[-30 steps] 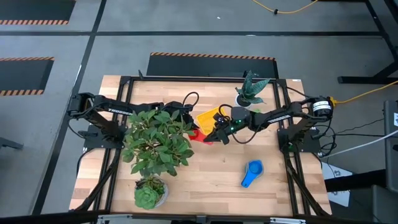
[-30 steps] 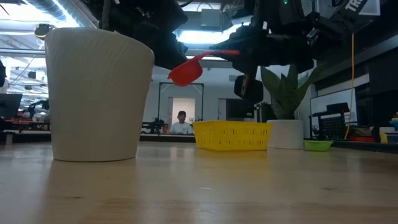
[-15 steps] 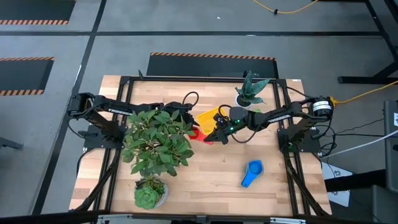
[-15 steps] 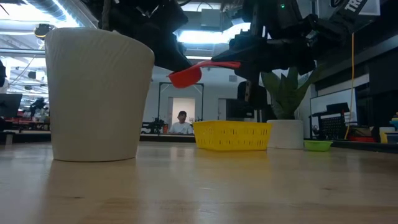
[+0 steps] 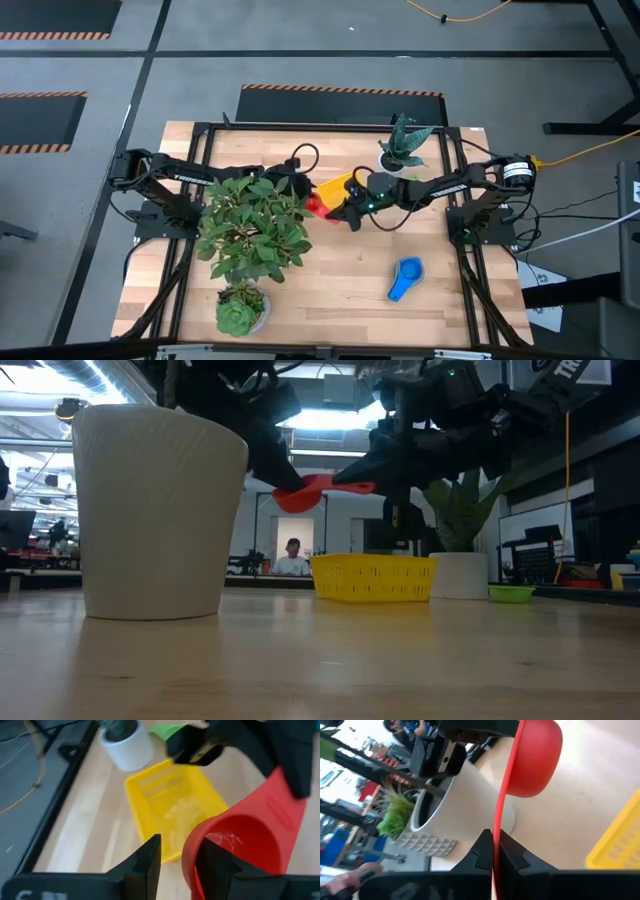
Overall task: Nest measuring cups in basket
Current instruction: Stack the red measuring cup on top of the blue measuring cup
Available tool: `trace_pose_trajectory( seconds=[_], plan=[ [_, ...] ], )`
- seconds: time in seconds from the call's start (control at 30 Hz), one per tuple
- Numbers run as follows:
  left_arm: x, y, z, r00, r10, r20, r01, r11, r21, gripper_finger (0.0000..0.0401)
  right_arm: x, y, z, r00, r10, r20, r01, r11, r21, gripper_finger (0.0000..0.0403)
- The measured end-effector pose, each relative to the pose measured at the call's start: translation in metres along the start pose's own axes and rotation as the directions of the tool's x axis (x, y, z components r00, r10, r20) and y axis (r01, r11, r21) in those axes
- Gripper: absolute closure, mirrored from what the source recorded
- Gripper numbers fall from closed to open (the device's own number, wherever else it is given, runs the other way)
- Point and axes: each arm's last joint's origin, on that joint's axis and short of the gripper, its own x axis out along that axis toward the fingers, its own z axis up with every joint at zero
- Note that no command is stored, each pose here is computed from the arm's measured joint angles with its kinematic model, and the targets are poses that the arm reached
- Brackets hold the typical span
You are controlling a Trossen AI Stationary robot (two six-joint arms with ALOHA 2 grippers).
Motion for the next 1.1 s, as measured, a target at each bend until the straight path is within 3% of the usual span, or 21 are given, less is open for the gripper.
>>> trace_pose_trajectory(
  seconds=[0.27,0.47,0.83,1.1],
  plan=[
    [-0.0006,0.0053,-0.0031,0.979,0.196,-0.057,-0.198,0.979,-0.038,0.0296,0.0000,-0.0045,0.0004,0.988,-0.129,0.087,0.132,0.991,-0.022,0.0397],
    [-0.0007,0.0058,-0.0038,0.976,0.209,-0.065,-0.215,0.972,-0.093,0.0298,0.0008,-0.0034,-0.0019,0.974,-0.184,0.133,0.194,0.979,-0.067,0.0396],
    [-0.0009,0.0063,-0.0042,0.971,0.229,-0.072,-0.236,0.966,-0.107,0.0303,0.0023,0.0020,-0.0050,0.972,-0.176,0.156,0.194,0.975,-0.106,0.0395],
    [-0.0010,0.0062,-0.0025,0.973,0.224,-0.055,-0.229,0.967,-0.112,0.0370,0.0023,0.0016,-0.0054,0.972,-0.178,0.153,0.194,0.976,-0.098,0.0384]
  ],
)
